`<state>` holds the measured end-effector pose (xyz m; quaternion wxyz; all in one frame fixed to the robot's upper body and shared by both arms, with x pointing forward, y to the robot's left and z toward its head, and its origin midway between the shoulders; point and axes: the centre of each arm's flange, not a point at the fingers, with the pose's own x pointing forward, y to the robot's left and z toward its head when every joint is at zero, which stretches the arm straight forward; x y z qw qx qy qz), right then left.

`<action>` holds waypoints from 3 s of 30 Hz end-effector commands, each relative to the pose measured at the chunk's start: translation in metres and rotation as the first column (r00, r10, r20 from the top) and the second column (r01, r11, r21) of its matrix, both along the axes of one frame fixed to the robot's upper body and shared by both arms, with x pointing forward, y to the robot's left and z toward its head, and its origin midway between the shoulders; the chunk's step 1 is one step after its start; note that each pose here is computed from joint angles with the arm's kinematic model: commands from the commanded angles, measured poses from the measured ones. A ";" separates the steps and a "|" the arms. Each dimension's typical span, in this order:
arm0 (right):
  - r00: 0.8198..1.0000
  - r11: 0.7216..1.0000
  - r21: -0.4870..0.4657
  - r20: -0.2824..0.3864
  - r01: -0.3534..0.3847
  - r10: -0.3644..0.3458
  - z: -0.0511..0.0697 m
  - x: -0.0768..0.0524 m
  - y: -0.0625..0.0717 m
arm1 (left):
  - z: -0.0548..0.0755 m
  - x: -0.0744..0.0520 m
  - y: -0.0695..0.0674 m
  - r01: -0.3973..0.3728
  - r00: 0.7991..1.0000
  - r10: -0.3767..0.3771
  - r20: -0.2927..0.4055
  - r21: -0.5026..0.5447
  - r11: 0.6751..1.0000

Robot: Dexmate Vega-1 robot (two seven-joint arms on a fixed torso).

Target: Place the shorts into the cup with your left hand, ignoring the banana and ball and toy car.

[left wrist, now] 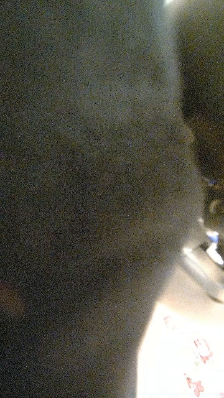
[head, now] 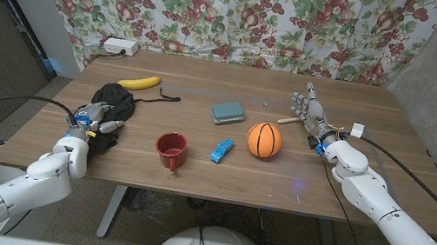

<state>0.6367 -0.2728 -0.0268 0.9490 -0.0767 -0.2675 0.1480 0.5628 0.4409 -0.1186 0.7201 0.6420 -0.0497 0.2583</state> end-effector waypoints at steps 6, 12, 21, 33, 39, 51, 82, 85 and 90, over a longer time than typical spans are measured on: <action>1.000 1.000 0.001 -0.005 0.003 -0.003 0.001 0.003 0.002 | -0.004 0.001 -0.001 0.001 1.000 -0.001 0.019 -0.010 1.000; 1.000 1.000 -0.003 -0.004 0.000 0.000 0.003 0.004 0.003 | -0.004 0.002 -0.003 -0.003 0.999 0.003 0.032 -0.007 1.000; 1.000 1.000 -0.007 -0.003 -0.004 0.004 0.007 0.007 0.004 | -0.002 0.005 -0.003 -0.029 0.999 0.029 0.029 -0.011 1.000; 1.000 1.000 -0.005 -0.001 -0.003 0.003 0.009 0.009 0.001 | 0.001 0.008 -0.007 -0.019 0.998 0.020 0.057 -0.013 1.000; 1.000 1.000 0.000 -0.003 0.000 0.000 0.009 0.010 0.000 | 0.002 0.009 -0.009 -0.022 0.996 0.024 0.086 -0.022 1.000; 1.000 1.000 0.003 -0.010 -0.001 0.001 0.004 0.010 -0.002 | 0.001 0.005 -0.009 0.012 0.993 -0.004 0.121 -0.061 0.998; 1.000 0.999 0.037 -0.012 0.006 -0.006 -0.009 0.006 -0.009 | 0.030 -0.012 -0.030 0.042 0.950 -0.042 0.309 0.007 0.999; 1.000 0.999 0.038 -0.011 0.009 -0.009 -0.009 0.006 -0.010 | 0.035 -0.014 -0.033 0.050 0.944 -0.052 0.325 0.016 0.999; 1.000 0.999 0.039 -0.013 0.008 -0.007 -0.010 0.007 -0.009 | 0.042 -0.017 -0.040 0.064 0.934 -0.071 0.350 0.031 0.997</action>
